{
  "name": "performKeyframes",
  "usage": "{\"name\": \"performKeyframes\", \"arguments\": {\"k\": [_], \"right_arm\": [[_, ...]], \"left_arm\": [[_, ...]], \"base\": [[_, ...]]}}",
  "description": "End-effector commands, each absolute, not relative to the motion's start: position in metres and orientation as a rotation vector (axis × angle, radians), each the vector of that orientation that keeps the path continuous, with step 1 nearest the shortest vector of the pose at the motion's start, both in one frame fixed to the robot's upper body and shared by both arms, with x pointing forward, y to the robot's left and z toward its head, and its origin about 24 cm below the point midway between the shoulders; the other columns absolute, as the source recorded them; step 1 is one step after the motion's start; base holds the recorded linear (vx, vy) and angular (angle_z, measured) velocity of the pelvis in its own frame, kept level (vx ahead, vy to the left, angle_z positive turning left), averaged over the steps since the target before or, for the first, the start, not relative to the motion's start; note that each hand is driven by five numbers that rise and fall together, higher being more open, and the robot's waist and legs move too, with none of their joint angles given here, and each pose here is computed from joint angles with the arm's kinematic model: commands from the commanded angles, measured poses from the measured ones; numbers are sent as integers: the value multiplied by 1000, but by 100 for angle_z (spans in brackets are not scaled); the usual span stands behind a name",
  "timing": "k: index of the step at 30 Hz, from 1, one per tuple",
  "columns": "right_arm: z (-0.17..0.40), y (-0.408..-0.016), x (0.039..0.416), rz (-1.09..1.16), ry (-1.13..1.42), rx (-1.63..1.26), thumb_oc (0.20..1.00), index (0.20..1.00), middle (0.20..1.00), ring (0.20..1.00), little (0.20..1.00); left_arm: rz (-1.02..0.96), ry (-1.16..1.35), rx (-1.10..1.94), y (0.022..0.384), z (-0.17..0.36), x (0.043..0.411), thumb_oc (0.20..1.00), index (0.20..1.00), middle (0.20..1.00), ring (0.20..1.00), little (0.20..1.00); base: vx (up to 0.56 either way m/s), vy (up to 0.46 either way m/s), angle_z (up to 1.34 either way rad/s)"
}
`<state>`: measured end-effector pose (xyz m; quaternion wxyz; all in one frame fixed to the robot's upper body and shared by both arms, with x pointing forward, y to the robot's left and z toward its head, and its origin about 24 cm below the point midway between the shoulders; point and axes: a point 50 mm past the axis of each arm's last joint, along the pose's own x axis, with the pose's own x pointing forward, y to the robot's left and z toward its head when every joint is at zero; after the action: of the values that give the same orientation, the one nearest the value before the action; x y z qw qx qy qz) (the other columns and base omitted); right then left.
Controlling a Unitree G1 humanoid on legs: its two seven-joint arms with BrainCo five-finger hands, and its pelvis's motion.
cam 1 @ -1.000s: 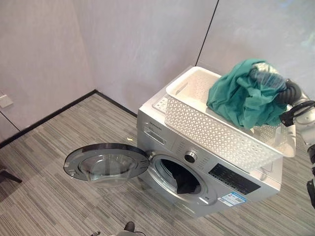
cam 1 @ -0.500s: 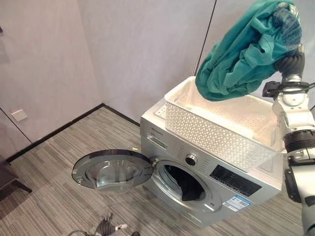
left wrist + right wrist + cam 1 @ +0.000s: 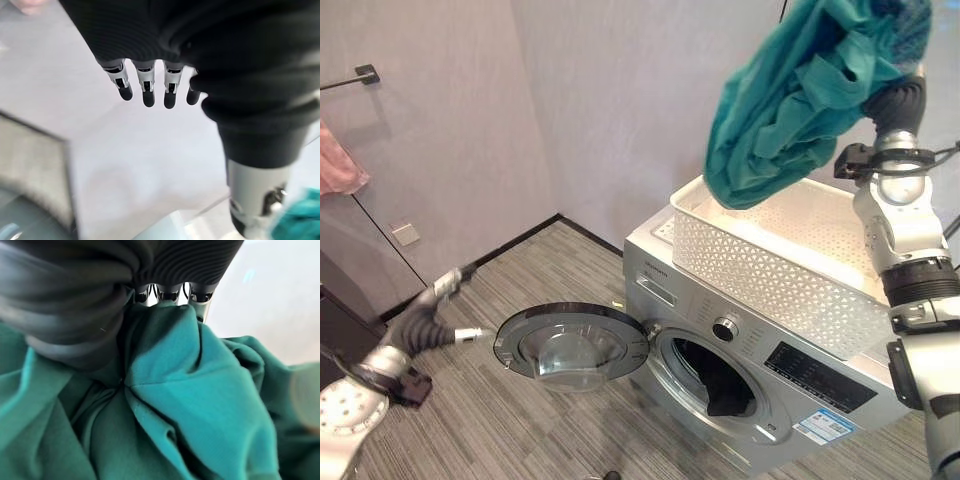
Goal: Grab the laundry basket,head to the washer,open it,put in the laundry and shut it.
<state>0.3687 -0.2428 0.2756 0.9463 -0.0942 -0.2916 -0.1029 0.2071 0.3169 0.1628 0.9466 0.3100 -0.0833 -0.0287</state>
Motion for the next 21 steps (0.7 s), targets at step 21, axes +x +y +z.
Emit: {"name": "performKeyframes", "arguments": {"k": [21], "right_arm": [[368, -118, 357, 155, -899, -91, 200, 200, 200, 200, 200]], "left_arm": [[-244, -595, 419, 203, 287, 348, 1000, 1000, 1000, 1000, 1000]], "base": [[2, 8, -5]]}}
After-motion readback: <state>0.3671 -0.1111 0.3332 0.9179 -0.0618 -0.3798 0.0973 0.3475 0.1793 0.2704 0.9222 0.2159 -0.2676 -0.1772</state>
